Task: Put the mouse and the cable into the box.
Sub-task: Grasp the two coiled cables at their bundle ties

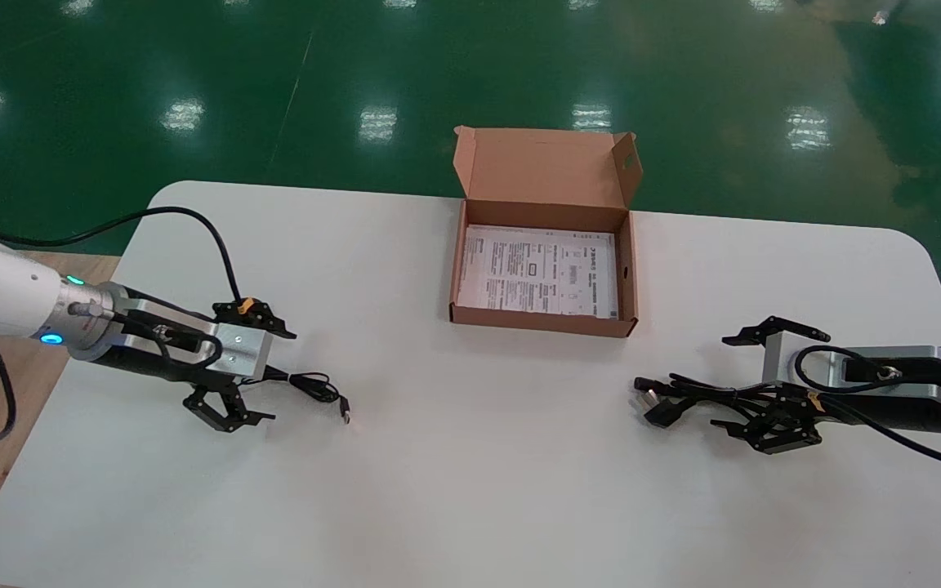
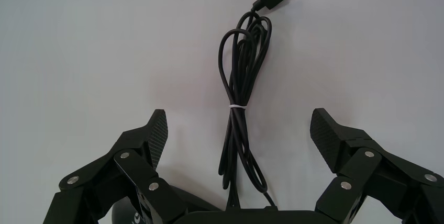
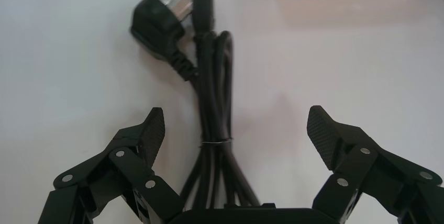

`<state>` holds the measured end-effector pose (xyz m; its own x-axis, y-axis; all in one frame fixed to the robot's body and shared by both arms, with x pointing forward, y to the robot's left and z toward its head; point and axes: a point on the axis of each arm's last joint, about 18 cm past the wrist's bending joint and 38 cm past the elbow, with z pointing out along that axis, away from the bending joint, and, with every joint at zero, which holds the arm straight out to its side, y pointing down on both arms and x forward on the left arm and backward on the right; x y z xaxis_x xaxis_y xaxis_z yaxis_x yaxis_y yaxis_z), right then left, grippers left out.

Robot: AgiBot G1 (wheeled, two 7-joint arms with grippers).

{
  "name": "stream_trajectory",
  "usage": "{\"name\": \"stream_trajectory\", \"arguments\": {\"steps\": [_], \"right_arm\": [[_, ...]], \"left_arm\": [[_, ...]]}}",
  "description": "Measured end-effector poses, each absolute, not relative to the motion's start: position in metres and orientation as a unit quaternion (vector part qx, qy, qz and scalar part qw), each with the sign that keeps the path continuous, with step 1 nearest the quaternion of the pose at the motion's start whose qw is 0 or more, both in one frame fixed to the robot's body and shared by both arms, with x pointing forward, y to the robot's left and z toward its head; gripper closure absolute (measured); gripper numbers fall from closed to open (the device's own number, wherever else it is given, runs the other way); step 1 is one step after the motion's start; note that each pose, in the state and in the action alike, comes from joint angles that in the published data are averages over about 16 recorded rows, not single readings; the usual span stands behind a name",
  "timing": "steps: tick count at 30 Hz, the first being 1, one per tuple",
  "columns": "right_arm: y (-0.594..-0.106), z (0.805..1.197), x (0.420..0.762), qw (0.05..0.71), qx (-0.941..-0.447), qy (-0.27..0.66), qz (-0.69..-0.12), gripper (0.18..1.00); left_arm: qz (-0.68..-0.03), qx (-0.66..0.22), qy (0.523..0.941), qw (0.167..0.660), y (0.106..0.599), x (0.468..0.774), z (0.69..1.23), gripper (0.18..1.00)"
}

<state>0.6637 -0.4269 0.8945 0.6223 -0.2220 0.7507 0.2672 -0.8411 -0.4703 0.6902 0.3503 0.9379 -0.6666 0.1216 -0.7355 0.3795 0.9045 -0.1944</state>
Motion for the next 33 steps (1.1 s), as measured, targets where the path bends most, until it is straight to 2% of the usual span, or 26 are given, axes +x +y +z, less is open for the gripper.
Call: {"name": "stream_trajectory", "arguments": {"steps": [9,19,25,33], "right_arm": [[-0.4266,0.8948,0.666,0.282,-0.854,-0.007,-0.437,0.189],[-0.4265,0.8953,0.6656,0.282,-0.854,-0.009,-0.437,0.271],[-0.4265,0.8954,0.6653,0.283,-0.854,-0.01,-0.437,0.363],[-0.4264,0.8955,0.6651,0.283,-0.854,-0.01,-0.437,0.526]], "left_arm": [[-0.163,0.14,0.897,0.386,0.3511,0.6915,0.938,0.192],[-0.165,0.14,0.897,0.386,0.3507,0.6911,0.938,0.253],[-0.166,0.14,0.897,0.385,0.3505,0.6909,0.9378,0.336],[-0.167,0.14,0.897,0.385,0.3503,0.6907,0.9377,0.51]]}}
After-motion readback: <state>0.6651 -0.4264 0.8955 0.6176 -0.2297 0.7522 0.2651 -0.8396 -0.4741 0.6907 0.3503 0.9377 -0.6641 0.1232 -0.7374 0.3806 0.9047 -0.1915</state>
